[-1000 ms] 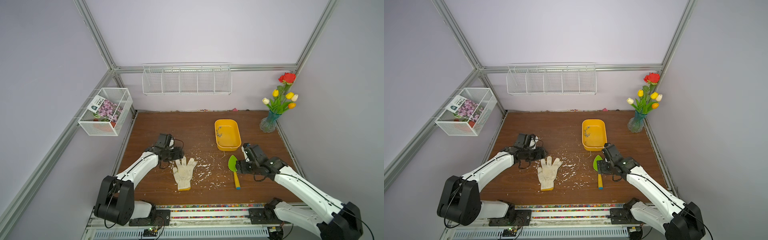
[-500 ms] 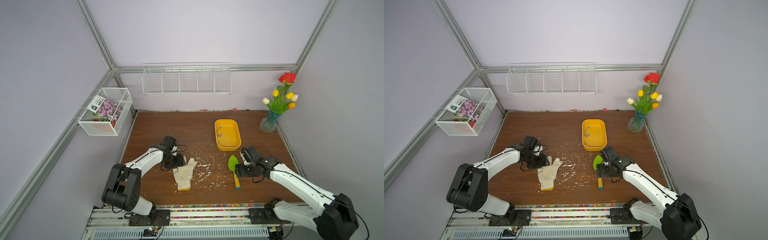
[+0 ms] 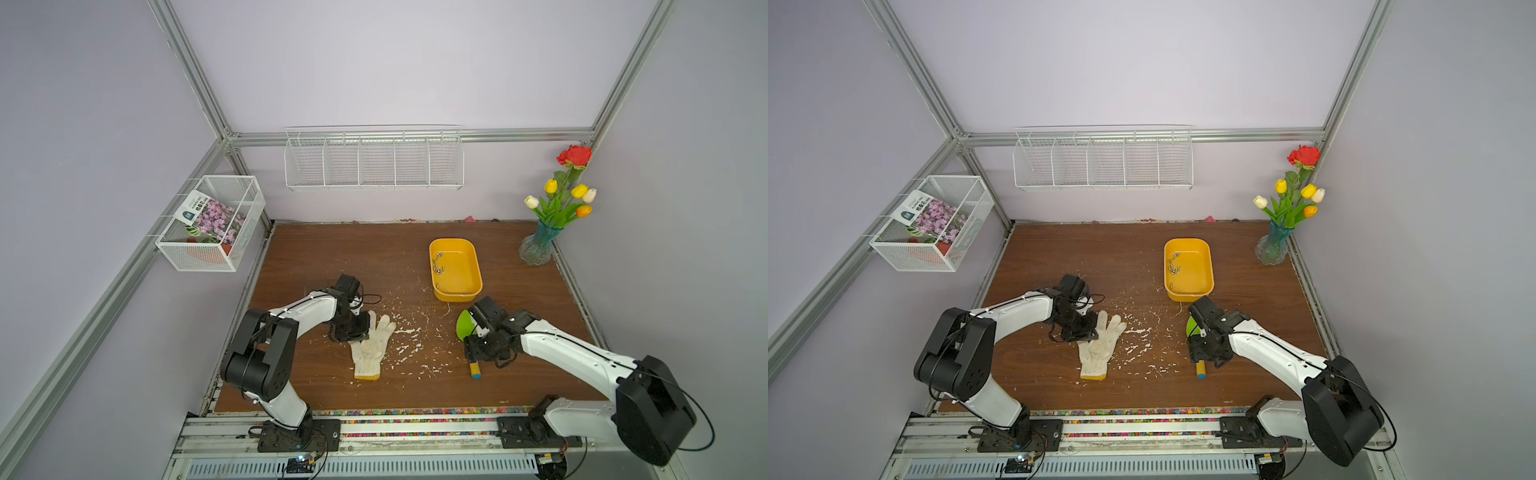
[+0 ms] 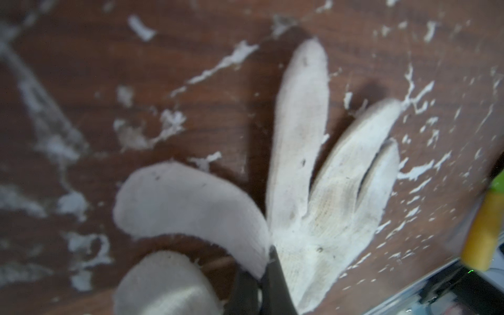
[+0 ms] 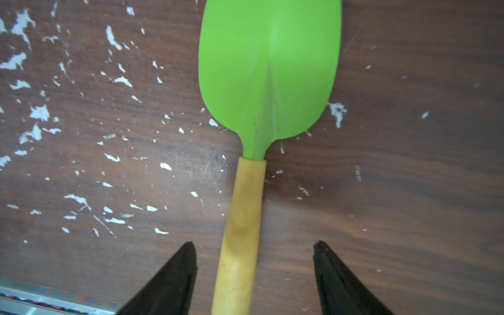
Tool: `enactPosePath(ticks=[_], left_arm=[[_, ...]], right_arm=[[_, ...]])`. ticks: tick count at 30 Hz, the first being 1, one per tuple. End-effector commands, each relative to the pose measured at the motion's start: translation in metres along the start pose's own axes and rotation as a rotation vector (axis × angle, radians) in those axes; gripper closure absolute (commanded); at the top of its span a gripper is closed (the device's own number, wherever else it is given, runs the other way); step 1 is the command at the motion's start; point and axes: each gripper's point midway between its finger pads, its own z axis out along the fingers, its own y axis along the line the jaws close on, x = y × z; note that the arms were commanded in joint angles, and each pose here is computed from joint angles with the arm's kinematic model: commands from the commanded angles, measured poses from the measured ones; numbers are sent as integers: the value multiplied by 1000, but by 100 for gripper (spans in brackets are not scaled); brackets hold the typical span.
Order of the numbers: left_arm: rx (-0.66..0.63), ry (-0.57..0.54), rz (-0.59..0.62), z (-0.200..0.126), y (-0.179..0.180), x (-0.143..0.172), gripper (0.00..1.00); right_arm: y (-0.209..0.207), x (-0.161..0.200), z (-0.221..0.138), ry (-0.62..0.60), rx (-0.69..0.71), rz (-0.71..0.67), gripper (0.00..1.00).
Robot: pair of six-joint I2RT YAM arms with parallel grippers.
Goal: Take out the screws from the storage box
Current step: Pick up the distractor from the center of the board, then place the distractor at the center of the board.
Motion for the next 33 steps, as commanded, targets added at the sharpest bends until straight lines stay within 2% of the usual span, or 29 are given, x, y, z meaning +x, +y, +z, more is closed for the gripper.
enactPosePath(ticks=[1,3,8,11,14,18,22,25,33], left_arm=[[-26,-62,31,-10,-5,-28,100],[-62,-118,36,-24,0,-54,100],[-59,-253,-11,-55,18,-127,100],[-90,-324,-51,-71,40,-165,100],[-116,-348,-82,-73,64,-190,100],[-157,-339,-108,-68,90,-208,100],[-159,-366,-116,-74,95,-224,100],[-131,-395,-141,-77,98,-231,100],[-144,-427,-147,-83,104,-258,100]], right_arm=[[2,6,11,30,-7,18,37],[1,7,17,46,5,20,46],[-2,8,31,95,41,16,73],[-11,1,29,70,97,34,81],[-23,-12,26,43,99,87,83],[-46,-31,12,10,64,200,87],[-82,-48,-1,-43,89,296,89],[-105,-61,4,-24,103,358,89],[-150,-100,6,19,190,346,88]])
